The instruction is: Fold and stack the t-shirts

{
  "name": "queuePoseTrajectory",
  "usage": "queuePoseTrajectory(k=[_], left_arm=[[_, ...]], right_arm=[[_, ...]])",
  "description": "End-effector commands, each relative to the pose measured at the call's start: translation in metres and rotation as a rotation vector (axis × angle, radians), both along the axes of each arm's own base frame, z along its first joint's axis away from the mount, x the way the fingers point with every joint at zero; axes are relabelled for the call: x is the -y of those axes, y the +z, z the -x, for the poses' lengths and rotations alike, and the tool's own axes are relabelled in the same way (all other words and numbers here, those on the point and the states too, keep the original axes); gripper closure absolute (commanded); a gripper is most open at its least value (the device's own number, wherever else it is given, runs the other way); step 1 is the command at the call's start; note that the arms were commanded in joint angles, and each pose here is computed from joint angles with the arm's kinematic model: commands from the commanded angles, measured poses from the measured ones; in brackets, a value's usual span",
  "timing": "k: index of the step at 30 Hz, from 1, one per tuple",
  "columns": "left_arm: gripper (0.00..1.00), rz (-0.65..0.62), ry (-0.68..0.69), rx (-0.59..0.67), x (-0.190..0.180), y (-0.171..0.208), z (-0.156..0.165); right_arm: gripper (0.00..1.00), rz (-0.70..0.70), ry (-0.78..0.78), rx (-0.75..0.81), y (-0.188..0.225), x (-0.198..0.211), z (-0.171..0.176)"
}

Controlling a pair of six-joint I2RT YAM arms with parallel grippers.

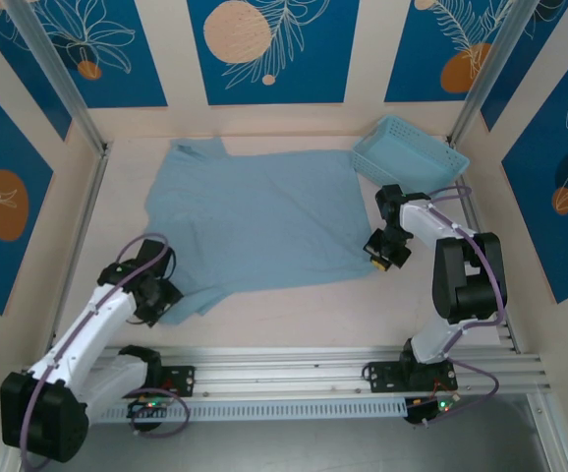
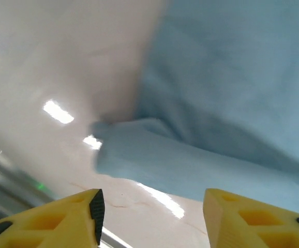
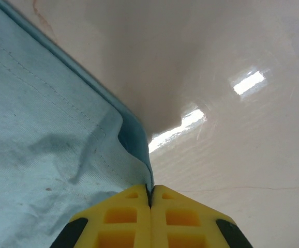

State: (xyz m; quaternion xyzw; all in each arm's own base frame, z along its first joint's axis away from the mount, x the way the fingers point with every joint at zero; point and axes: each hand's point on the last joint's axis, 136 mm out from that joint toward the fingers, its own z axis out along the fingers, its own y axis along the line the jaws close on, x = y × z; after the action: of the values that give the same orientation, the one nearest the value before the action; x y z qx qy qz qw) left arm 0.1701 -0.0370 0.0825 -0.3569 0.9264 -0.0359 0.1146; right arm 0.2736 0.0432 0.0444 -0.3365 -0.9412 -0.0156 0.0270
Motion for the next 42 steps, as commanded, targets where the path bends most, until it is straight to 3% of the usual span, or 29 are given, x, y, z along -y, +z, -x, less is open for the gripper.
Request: queuePoseTrajectory(k=[1, 5, 8, 12, 18, 21, 25, 29, 33, 40, 42], left_arm=[[0.61, 0.007, -0.280, 0.040, 0.029, 0.012, -0.007], [0.69, -0.023, -0.479, -0.090, 0.055, -0.013, 0.010], [0.62, -0.061, -0.564, -0.123, 0.069, -0.026, 0.007], [0.55, -0.131, -0.632, -0.142, 0.077, -0.039, -0.006], [0.57, -0.200, -0.649, -0.187, 0.071, -0.060, -0.011], [0.66, -0.197, -0.662, -0.166, 0.076, -0.061, -0.019], [0.86, -0.180, -0.676, -0.179, 0.083, -0.064, -0.020], [0.97, -0.167, -0.676, -0.191, 0.086, -0.058, -0.011], [1.00, -0.130, -0.661, -0.211, 0.092, -0.041, 0.000], [1.00, 0.134, -0.668, -0.322, 0.142, -0.029, 0.025], [0.85, 0.185, -0.672, -0.325, 0.153, -0.028, 0.024]], right_arm=[[1.00, -0.016, 0.016, -0.027, -0.002, -0.003, 0.010], [1.00, -0.015, 0.011, -0.034, -0.003, -0.002, 0.013], [1.00, -0.020, 0.004, -0.036, -0.006, -0.001, 0.013], [1.00, -0.022, 0.003, -0.039, -0.007, 0.000, 0.014], [1.00, -0.027, -0.004, -0.037, -0.006, 0.002, 0.015], [1.00, -0.033, -0.004, -0.031, -0.005, 0.002, 0.013], [1.00, -0.033, -0.005, -0.035, -0.006, 0.003, 0.013], [1.00, -0.033, -0.009, -0.029, -0.005, 0.003, 0.010], [1.00, -0.031, -0.010, -0.028, -0.005, 0.003, 0.009], [1.00, -0.017, -0.010, -0.034, -0.007, 0.006, 0.009], [1.00, -0.015, -0.007, -0.037, -0.008, 0.007, 0.010]])
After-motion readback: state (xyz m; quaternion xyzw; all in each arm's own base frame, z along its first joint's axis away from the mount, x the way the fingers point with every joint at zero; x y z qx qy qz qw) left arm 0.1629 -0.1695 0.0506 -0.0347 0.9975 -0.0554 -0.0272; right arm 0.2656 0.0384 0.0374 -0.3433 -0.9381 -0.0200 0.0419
